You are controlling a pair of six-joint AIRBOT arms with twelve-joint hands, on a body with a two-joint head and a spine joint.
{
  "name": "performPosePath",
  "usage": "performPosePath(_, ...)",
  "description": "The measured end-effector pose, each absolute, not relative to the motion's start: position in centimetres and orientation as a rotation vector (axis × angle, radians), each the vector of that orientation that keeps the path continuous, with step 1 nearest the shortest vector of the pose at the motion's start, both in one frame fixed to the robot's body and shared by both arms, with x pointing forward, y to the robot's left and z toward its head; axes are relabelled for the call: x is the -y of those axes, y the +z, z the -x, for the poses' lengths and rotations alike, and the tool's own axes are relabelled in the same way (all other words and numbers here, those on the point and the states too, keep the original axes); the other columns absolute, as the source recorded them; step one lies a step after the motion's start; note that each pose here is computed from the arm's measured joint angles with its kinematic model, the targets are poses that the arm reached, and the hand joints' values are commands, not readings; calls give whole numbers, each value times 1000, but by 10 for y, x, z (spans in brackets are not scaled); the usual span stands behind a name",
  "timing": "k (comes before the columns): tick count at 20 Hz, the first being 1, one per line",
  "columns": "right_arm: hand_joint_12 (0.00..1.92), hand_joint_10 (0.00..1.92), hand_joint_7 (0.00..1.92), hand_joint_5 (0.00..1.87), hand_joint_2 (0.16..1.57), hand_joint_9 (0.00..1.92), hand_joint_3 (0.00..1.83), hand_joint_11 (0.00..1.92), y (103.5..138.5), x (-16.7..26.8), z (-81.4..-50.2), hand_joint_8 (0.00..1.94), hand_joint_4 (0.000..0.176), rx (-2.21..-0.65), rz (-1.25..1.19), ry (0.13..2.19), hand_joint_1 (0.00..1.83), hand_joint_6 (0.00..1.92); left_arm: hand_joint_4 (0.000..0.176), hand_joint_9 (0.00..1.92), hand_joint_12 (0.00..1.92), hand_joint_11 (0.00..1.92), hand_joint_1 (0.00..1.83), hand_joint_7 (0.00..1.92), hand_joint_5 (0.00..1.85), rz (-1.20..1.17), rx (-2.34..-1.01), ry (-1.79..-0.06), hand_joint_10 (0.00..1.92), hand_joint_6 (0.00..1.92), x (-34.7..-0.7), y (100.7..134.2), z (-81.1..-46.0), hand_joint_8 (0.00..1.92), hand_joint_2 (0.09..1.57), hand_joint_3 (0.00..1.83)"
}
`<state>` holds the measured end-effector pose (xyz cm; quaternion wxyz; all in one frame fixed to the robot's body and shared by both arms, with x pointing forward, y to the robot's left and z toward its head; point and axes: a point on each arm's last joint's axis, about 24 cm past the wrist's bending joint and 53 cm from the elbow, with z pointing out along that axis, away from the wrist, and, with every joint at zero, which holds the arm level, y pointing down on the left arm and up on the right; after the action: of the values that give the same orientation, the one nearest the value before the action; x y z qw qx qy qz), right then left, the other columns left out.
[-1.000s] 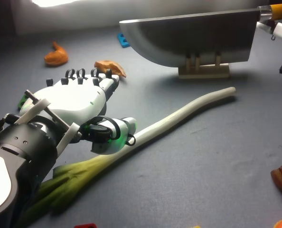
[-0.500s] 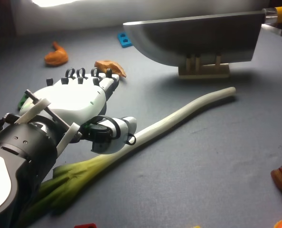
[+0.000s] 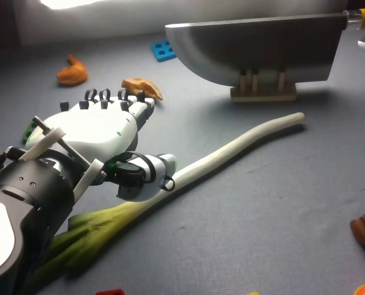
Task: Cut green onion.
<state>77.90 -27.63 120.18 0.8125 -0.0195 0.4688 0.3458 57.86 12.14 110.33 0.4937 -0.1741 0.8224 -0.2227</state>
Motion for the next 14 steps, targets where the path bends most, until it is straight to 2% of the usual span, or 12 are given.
performPosePath(2,0,0,0,0,915,0,0,0,1199,279,-778,0,29,-1014,46,741,882,0,0,6,1,1,85,0,10,424,-1995,-539,0,4,-122,1103,-579,0,1419,4)
performPosePath(5,0,0,0,0,906,0,0,0,1197,283,-777,0,34,-1031,55,748,883,0,0,6,7,11,95,5,16,424,-1994,-539,1,6,-122,1103,-579,2,1422,4)
performPosePath(8,0,0,0,0,920,0,3,0,1196,290,-774,0,25,-1067,81,763,854,0,0,3,8,0,134,0,1,426,-1993,-536,2,0,-123,1104,-579,0,1402,0)
performPosePath(10,0,0,0,0,913,0,0,0,1197,291,-773,0,26,-1082,90,780,878,0,0,11,14,5,166,4,25,425,-1993,-536,5,8,-123,1104,-579,2,1394,0)
performPosePath(11,0,0,0,0,905,0,0,0,1197,293,-771,0,16,-1092,99,794,898,0,0,1,0,0,80,0,7,425,-1993,-537,0,3,-123,1104,-579,0,1408,1)
performPosePath(12,0,0,0,0,900,0,0,0,1198,297,-770,0,0,-1103,103,801,923,0,0,0,0,0,52,0,3,426,-1993,-536,0,1,-123,1104,-579,0,1412,3)
performPosePath(14,0,0,0,0,901,0,0,0,1203,305,-769,0,3,-1129,109,825,923,0,0,0,0,0,52,0,0,426,-1990,-532,0,0,-125,1104,-580,0,1416,5)
